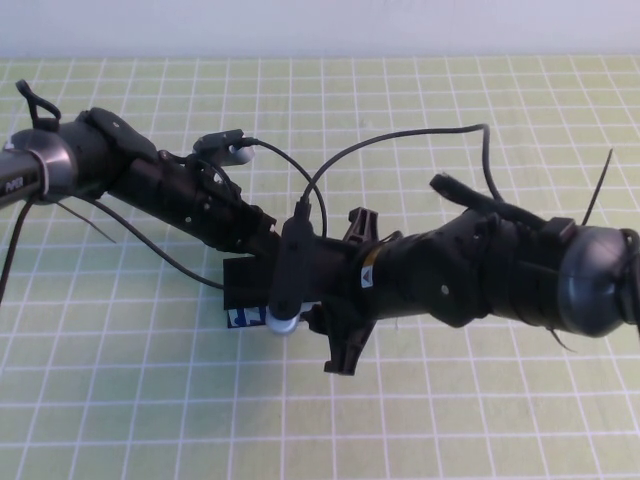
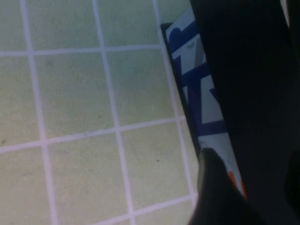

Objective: Take glasses out of glasses case
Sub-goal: Pick up the glasses from the glasses case

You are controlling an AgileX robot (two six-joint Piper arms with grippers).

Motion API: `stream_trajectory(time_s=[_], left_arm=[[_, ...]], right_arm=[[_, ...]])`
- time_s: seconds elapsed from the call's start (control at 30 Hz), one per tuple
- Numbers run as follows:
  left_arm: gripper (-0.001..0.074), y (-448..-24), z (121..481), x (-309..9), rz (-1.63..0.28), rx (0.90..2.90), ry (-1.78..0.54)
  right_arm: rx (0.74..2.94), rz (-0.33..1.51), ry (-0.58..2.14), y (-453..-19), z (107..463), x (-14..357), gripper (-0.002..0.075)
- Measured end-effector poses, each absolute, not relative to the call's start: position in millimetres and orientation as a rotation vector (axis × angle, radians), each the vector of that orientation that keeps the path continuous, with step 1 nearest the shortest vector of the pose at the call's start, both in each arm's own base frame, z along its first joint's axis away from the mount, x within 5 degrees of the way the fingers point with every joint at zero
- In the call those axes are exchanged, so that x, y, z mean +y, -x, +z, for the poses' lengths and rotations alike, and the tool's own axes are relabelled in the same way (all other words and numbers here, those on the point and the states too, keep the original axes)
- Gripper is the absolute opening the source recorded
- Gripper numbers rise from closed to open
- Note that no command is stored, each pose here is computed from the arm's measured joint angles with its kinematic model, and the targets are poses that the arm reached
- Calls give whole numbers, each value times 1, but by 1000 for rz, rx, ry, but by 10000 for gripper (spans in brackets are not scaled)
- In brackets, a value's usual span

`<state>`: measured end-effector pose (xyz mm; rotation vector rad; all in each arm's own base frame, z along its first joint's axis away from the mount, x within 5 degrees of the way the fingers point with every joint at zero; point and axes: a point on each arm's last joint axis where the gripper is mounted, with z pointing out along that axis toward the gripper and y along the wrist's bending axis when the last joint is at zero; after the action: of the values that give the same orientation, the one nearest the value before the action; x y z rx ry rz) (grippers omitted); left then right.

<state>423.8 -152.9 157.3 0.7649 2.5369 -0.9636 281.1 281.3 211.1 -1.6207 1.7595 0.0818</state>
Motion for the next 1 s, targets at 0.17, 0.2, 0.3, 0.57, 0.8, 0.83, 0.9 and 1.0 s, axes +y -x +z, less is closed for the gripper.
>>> stream_trajectory(time_s=[0.17, 0.2, 0.3, 0.57, 0.8, 0.83, 0.9, 1.0], left_arm=[[-4, -424, 157, -153, -966, 2539, -764], [-4, -423, 157, -153, -968, 2539, -767], [-4, -423, 157, -153, -970, 2540, -766], [-4, -423, 157, -153, -976, 2547, -757], [-4, -422, 157, -153, -986, 2557, -747], [-4, -422, 158, -153, -989, 2559, -745], [-4, -422, 158, -153, -992, 2562, -737], [-4, -422, 158, -153, -996, 2566, -730]], right_arm=[[1719, 41, 1645, -288, 198, 285, 290], [1709, 31, 1652, -288, 196, 286, 291], [1683, 8, 1669, -291, 191, 287, 293], [1682, 3, 1672, -293, 182, 289, 291], [1810, 103, 1629, -278, 213, 279, 274], [1809, 106, 1625, -276, 218, 278, 274], [1804, 113, 1616, -273, 226, 276, 274], [1804, 114, 1616, -273, 227, 275, 274]])
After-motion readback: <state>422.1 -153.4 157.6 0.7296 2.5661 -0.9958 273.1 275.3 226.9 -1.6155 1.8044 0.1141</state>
